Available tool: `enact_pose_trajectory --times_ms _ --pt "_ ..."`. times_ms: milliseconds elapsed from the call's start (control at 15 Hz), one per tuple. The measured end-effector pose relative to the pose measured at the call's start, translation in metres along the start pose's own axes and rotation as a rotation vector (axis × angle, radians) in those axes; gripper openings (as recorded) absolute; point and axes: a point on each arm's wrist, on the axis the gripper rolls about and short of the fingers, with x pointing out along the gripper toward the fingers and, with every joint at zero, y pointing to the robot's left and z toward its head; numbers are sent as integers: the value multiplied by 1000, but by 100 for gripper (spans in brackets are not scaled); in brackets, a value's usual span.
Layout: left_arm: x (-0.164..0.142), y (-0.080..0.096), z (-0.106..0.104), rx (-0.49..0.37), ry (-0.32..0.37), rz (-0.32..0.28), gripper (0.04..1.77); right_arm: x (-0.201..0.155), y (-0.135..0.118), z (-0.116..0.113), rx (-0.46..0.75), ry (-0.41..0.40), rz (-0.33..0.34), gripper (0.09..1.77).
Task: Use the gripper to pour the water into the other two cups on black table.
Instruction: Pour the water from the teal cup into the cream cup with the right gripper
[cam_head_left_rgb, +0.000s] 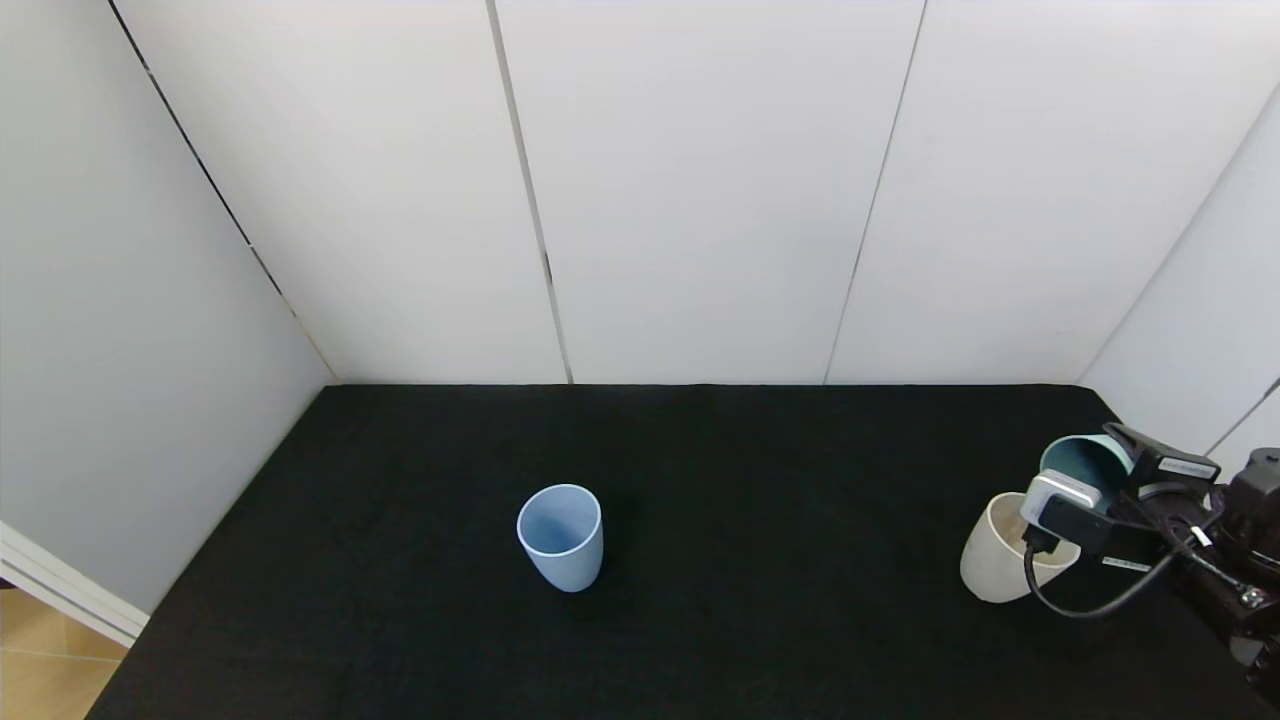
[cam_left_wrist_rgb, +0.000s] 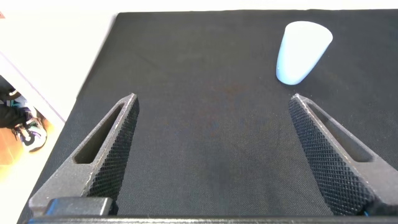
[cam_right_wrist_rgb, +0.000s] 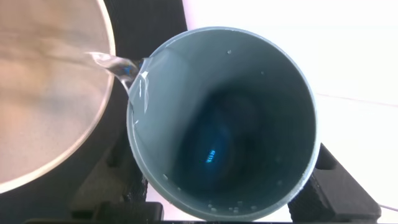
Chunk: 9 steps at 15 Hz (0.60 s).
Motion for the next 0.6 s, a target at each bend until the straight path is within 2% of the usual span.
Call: enact_pose_trajectory --times_ms 600 --pt "0 0 0 0 0 0 172 -2 0 0 -12 -2 -16 121"
